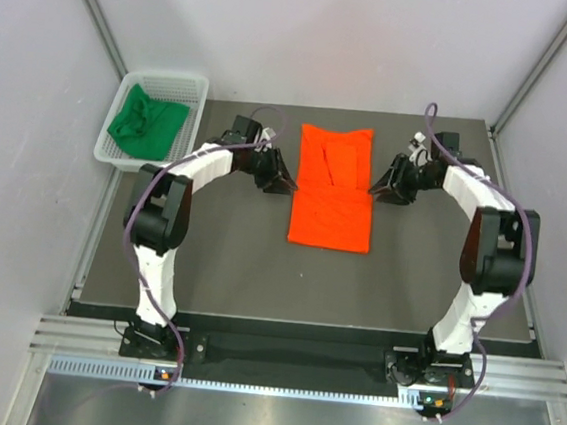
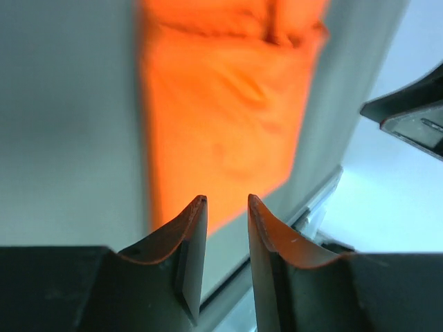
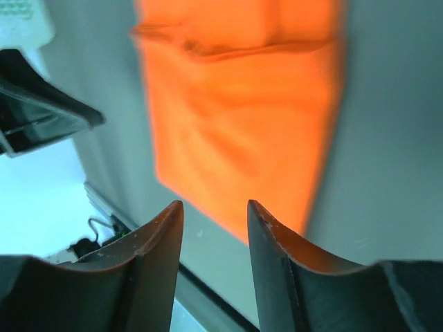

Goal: Fold and stack the t-shirts
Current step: Fold the tshirt

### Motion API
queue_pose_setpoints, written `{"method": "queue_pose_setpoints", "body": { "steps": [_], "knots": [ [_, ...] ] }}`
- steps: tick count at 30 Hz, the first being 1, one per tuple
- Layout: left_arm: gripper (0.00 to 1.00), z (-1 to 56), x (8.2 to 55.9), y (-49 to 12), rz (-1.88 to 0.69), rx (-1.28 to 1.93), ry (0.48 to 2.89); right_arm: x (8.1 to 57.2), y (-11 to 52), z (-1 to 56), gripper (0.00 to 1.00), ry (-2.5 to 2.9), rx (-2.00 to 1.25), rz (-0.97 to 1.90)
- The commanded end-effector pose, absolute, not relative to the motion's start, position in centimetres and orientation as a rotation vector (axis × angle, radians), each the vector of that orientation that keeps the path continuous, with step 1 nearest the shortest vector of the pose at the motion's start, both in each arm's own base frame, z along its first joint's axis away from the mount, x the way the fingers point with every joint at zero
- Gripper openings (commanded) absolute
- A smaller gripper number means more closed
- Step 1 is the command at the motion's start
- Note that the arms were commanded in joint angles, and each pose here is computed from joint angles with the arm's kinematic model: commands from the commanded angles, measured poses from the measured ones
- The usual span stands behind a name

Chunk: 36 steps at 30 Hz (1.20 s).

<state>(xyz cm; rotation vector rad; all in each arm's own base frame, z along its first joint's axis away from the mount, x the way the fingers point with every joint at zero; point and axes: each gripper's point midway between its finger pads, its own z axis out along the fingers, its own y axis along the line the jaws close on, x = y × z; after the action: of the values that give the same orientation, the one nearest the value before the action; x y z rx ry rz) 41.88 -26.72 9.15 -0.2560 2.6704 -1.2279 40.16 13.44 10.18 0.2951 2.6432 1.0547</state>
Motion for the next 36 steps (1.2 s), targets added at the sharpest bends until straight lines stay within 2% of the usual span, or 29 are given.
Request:
{"method": "queue_pose_setpoints", "body": {
  "steps": [1,3,8,15,17,20,21,23,27,29,30,34,36],
  "knots": [
    [0.34,13.8,38.9,-30.0,-1.334,-0.124,2.537,37.0,17.7,12.9,0.43,2.560,0.146,1.177],
    [0.33,13.0,37.2,-31.9,-1.400,-0.087,2.559,34.3,19.9,11.2,0.44,2.607,0.160,1.253],
    [0.27,9.0,36.3,-33.6,-1.456,-0.109,2.619,32.5,20.4,7.7,0.41,2.642,0.203,1.268],
    [0.25,2.7,34.6,-30.2,-1.274,-0.142,2.775,30.2,15.0,1.7,0.40,2.806,0.326,1.084],
    [0.24,1.5,33.4,-28.2,-1.136,-0.133,2.832,29.4,13.8,2.0,0.41,2.801,0.362,1.076],
    [0.31,3.5,32.2,-26.3,-1.022,-0.133,2.781,28.0,12.4,3.8,0.43,2.777,0.359,1.014],
    [0.33,5.8,32.2,-26.1,-1.026,-0.124,2.724,27.7,12.3,5.0,0.45,2.751,0.341,1.001],
    [0.39,6.5,31.1,-25.3,-1.008,-0.198,2.714,26.8,12.4,5.8,0.53,2.746,0.376,1.003],
    [0.49,9.9,30.0,-25.4,-1.131,-0.390,2.574,25.6,13.3,6.4,0.65,2.628,0.540,1.083],
    [0.55,9.3,29.2,-25.7,-1.201,-0.576,2.558,26.9,13.5,6.7,0.71,2.513,0.679,1.097],
    [0.55,9.7,29.8,-26.2,-1.249,-0.607,2.506,25.8,13.7,5.6,0.75,2.509,0.748,1.101],
    [0.55,7.8,29.7,-27.2,-1.281,-0.912,2.474,27.0,14.5,6.9,0.75,2.258,0.963,1.134],
    [0.53,7.3,29.6,-27.8,-1.276,-0.996,2.450,27.3,14.7,6.6,0.71,2.205,1.069,1.062]
  ]
}}
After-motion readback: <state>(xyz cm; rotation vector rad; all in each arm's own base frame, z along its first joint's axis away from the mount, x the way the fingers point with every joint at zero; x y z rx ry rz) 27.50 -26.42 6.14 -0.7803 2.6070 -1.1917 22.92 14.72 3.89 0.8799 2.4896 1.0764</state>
